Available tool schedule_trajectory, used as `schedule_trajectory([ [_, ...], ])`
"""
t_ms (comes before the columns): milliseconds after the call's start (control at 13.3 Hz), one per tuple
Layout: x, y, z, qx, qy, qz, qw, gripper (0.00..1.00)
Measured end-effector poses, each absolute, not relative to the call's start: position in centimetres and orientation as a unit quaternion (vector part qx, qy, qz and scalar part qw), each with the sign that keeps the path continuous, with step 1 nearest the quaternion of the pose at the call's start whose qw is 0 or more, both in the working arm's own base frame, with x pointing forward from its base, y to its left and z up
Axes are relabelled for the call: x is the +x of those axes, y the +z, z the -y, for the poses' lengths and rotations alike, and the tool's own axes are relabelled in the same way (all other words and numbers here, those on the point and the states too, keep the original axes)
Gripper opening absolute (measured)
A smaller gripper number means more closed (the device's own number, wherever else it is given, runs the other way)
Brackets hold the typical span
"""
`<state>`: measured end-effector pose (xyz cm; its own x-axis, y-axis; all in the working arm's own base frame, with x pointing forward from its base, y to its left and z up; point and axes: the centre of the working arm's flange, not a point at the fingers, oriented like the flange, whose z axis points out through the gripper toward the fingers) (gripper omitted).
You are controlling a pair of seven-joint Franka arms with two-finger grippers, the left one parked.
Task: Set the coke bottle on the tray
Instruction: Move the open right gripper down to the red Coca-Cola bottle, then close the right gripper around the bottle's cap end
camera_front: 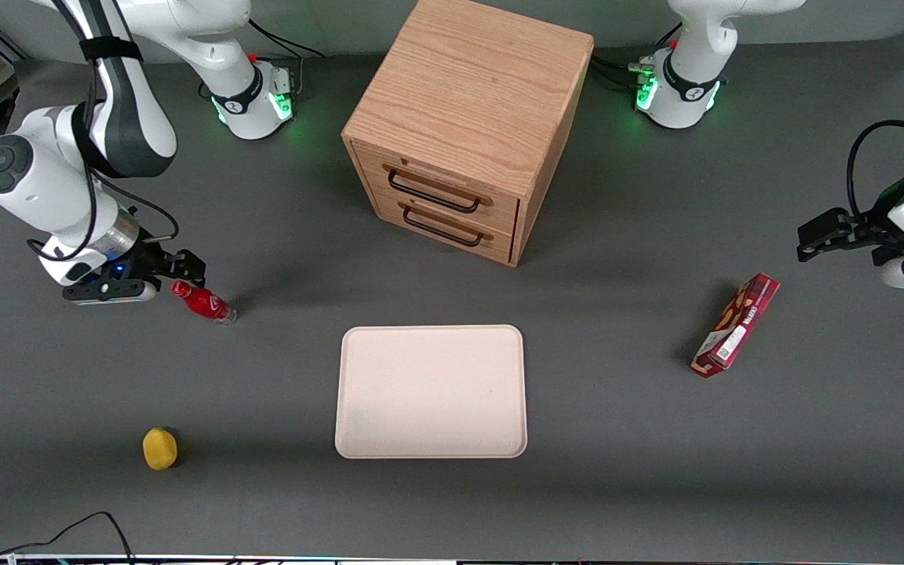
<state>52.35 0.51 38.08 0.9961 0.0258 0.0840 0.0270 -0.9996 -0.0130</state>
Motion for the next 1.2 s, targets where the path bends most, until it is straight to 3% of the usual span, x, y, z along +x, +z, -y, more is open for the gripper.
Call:
schedule_trajectory([
  [750,51.0,34.3,0.4,-0.997,-0.068,0.024,0.004,0.76],
  [975,50.5,33.2,0.5,-0.997,-0.070,0.024,0.003,0.67],
  [1200,50.5,33.1,1.0,-0.997,-0.072,0.027,0.002,0.31],
])
